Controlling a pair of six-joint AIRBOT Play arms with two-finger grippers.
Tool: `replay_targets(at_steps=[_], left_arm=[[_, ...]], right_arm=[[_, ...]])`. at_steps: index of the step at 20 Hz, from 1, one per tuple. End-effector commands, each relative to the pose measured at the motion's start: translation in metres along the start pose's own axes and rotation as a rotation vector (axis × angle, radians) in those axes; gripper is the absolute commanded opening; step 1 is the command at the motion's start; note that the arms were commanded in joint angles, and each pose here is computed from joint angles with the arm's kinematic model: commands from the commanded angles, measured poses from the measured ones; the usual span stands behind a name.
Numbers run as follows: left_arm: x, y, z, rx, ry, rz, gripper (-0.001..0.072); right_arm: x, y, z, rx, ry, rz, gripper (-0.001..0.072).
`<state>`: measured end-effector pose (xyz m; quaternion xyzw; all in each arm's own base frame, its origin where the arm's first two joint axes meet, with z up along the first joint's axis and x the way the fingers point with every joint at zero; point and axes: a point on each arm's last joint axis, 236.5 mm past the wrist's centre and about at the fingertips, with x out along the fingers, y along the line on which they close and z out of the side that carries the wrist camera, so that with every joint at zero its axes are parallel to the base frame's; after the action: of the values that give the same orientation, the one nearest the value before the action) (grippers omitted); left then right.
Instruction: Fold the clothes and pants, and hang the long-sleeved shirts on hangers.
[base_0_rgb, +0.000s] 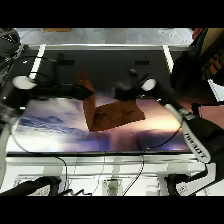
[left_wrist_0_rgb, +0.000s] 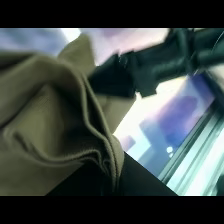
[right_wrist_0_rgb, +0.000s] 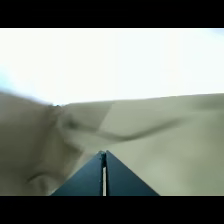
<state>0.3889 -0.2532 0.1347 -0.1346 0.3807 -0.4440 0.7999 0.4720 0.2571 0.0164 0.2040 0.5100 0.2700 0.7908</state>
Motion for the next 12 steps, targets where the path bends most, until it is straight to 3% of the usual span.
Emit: replay_targets(at_steps=[1, 4, 5, 6, 7, 12], left_arm=[[0.091, -0.026, -0.008, -0.003, -0.034, -0.008, 0.0022], [0.158, -0.034, -0.025, 0.027, -0.086, 0.07, 0.0025], [0.172, -0.035, -0.028, 0.037, -0.11, 0.098, 0.0124], [0.181, -0.035, -0.031, 0.043, -0.12, 0.114, 0.0481], [0.185, -0.038, -0.035, 0.049, -0.117, 0.114, 0.0696], [0.16, -0.027, -0.007, 0.05, -0.176, 0.137, 0.0705]], right_arm=[[-0.076, -0.066, 0.028, 0.079, -0.059, -0.082, 0.0022], [-0.112, -0.108, 0.03, 0.137, -0.067, -0.135, 0.0023], [-0.119, -0.121, 0.028, 0.151, -0.061, -0.156, 0.0023], [-0.124, -0.132, 0.025, 0.156, -0.055, -0.182, 0.0023], [-0.129, -0.144, 0.023, 0.15, -0.047, -0.213, 0.0023], [-0.139, -0.188, 0.009, 0.048, 0.017, -0.334, 0.0022]])
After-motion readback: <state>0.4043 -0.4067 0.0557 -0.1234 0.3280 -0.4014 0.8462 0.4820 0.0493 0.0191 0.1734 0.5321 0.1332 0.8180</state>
